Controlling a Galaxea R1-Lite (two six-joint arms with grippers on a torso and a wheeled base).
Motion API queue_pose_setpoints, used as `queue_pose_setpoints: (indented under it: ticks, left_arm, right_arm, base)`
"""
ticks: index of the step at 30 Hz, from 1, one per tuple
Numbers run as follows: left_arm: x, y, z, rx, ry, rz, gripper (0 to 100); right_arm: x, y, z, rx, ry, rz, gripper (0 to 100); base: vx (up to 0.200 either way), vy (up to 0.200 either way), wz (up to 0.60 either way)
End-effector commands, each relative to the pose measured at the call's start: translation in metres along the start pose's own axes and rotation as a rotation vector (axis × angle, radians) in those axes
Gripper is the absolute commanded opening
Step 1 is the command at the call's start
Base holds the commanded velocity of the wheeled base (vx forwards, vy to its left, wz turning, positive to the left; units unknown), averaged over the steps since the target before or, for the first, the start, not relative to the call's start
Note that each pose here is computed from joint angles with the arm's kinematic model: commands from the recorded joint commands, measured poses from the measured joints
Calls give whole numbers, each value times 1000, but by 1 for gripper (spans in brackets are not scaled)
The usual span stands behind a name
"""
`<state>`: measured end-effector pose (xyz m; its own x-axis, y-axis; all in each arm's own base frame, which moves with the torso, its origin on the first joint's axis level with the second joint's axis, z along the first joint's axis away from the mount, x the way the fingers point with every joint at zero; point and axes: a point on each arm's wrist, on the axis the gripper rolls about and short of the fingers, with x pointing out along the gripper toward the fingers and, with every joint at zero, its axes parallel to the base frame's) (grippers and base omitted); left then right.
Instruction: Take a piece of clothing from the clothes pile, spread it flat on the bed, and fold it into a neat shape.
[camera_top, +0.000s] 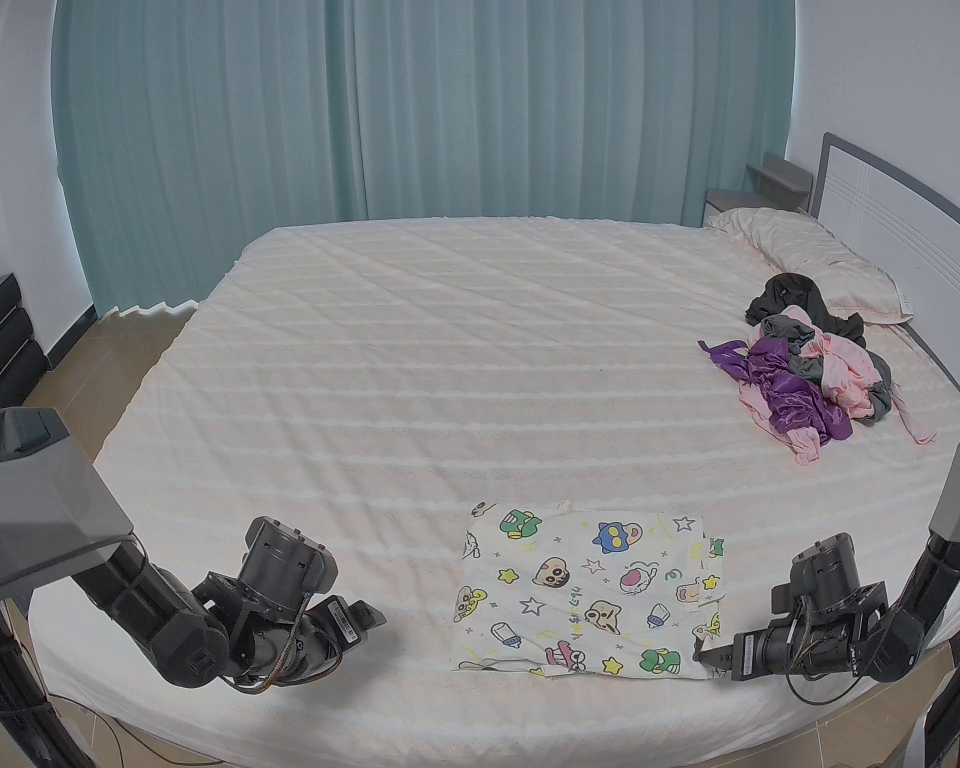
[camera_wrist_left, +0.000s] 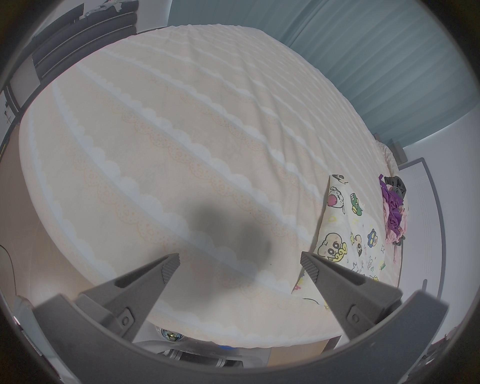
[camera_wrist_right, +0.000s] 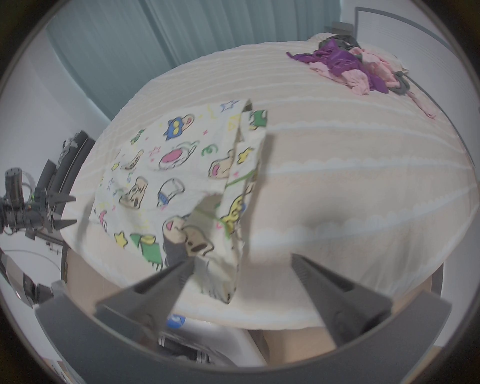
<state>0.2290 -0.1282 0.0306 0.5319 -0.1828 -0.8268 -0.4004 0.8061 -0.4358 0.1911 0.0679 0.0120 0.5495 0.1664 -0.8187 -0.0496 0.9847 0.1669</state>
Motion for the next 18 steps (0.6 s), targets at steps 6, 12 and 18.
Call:
queue_pose_setpoints:
  ticks: [6,12,18]
  left_arm:
    - [4,0,-4,11,13,11,100]
    - [3,2,-14,30,4,-38,100]
    - [15,6,-18,32,-23,-71,100]
  right_arm:
    - [-6,-8,50,120,-218,32,100]
    - [26,-1,81,252,-239,68,100]
    - [62,-1,100,307,-242,71,100]
  base:
    - [0,0,0]
    - [0,0,0]
    - [0,0,0]
